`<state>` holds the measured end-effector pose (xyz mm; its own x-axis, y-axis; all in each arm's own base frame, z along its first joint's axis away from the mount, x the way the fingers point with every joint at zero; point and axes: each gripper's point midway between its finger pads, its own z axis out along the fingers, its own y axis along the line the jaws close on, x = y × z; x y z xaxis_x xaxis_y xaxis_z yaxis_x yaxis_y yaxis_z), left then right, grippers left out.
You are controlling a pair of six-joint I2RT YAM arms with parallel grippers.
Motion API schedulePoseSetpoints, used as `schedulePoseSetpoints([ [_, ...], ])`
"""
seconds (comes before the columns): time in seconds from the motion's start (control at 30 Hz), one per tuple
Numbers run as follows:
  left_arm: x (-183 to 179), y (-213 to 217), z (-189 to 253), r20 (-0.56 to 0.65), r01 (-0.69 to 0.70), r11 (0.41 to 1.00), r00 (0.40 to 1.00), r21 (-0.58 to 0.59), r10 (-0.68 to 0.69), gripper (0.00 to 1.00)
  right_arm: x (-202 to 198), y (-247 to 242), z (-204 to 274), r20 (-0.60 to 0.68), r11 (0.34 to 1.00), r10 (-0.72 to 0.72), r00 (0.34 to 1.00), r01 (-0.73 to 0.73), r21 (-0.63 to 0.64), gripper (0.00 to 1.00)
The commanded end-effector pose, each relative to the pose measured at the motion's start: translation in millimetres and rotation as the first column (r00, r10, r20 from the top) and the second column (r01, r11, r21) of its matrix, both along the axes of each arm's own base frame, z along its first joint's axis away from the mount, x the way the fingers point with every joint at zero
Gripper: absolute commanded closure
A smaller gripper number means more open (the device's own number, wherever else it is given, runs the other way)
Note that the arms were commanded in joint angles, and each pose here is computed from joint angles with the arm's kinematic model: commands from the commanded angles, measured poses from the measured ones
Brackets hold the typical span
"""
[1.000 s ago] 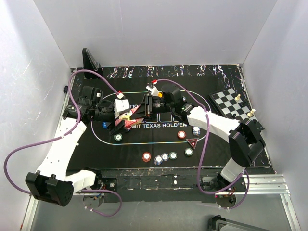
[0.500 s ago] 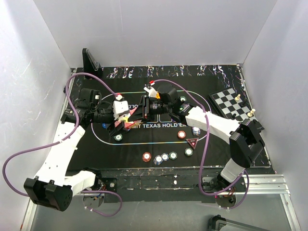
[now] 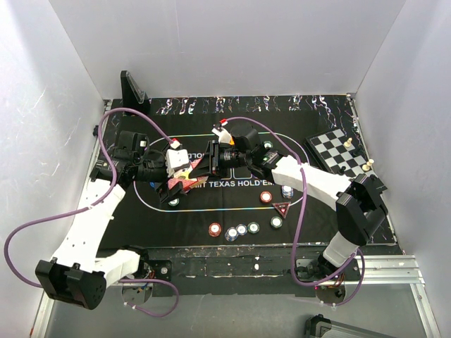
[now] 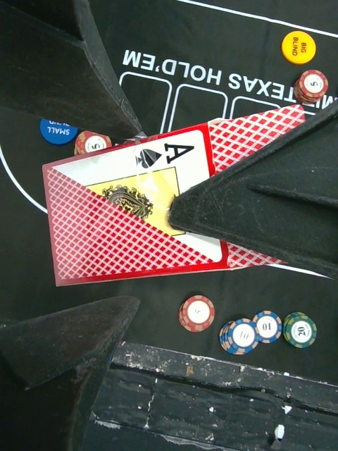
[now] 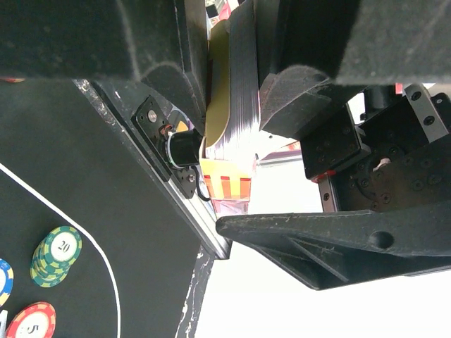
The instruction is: Distribute texas hold em gaming equipment
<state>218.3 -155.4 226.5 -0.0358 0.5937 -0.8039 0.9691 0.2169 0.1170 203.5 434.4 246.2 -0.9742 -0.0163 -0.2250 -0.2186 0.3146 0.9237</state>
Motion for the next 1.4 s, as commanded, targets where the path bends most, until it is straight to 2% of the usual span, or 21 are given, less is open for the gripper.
schedulePoseSetpoints([
  [0.0, 5, 1, -5, 0.015, -0.006, 1.000, 1.000, 0.014, 0.006, 0.05, 0, 4, 46, 0.085, 0.994, 0.008, 0.996, -0.017, 0.107, 0.92],
  [0.23, 11, -4, -4, 0.026, -0.004, 1.000, 1.000, 0.008, 0.003, 0.07, 1, 5, 45, 0.075, 0.994, 0.000, 0.997, -0.008, 0.105, 0.93],
  [0.4, 17, -9, 0, 0.069, 0.006, 1.000, 0.998, 0.026, -0.008, 0.14, 3, 6, 44, 0.066, 0.995, -0.010, 0.998, 0.003, 0.100, 0.94],
  [0.67, 10, -2, -11, 0.071, 0.023, 0.997, 0.997, 0.074, -0.028, 0.37, 5, 4, 42, 0.065, 0.996, -0.027, 0.998, 0.022, 0.085, 0.94],
  [0.83, 10, -3, -11, 0.052, 0.010, 0.998, 0.999, 0.066, -0.014, 0.59, 6, 4, 39, 0.058, 0.996, -0.033, 0.998, 0.028, 0.081, 0.92],
  [0.9, 12, -4, -9, 0.045, 0.001, 0.998, 0.999, 0.057, -0.004, 0.65, 5, 4, 38, 0.059, 0.996, -0.030, 0.998, 0.025, 0.083, 0.85],
  [0.97, 14, -5, -6, 0.037, -0.012, 0.999, 0.999, 0.050, 0.010, 0.69, 4, 2, 38, 0.060, 0.996, -0.030, 0.998, 0.025, 0.084, 0.64],
  [1.03, 11, -6, -7, 0.016, -0.018, 0.999, 1.000, 0.039, 0.017, 0.71, 5, -2, 37, 0.068, 0.997, -0.036, 0.997, 0.030, 0.078, 0.54],
  [1.17, 2, -6, -8, -0.003, -0.013, 1.000, 1.000, 0.026, 0.013, 0.76, 10, -16, 33, 0.090, 0.998, -0.043, 0.995, 0.039, 0.048, 0.41],
  [1.37, -8, -1, -10, -0.004, 0.013, 0.998, 1.000, 0.054, -0.013, 0.85, 10, -27, 3, 0.019, 0.999, 0.010, 1.000, -0.009, -0.054, 0.32],
])
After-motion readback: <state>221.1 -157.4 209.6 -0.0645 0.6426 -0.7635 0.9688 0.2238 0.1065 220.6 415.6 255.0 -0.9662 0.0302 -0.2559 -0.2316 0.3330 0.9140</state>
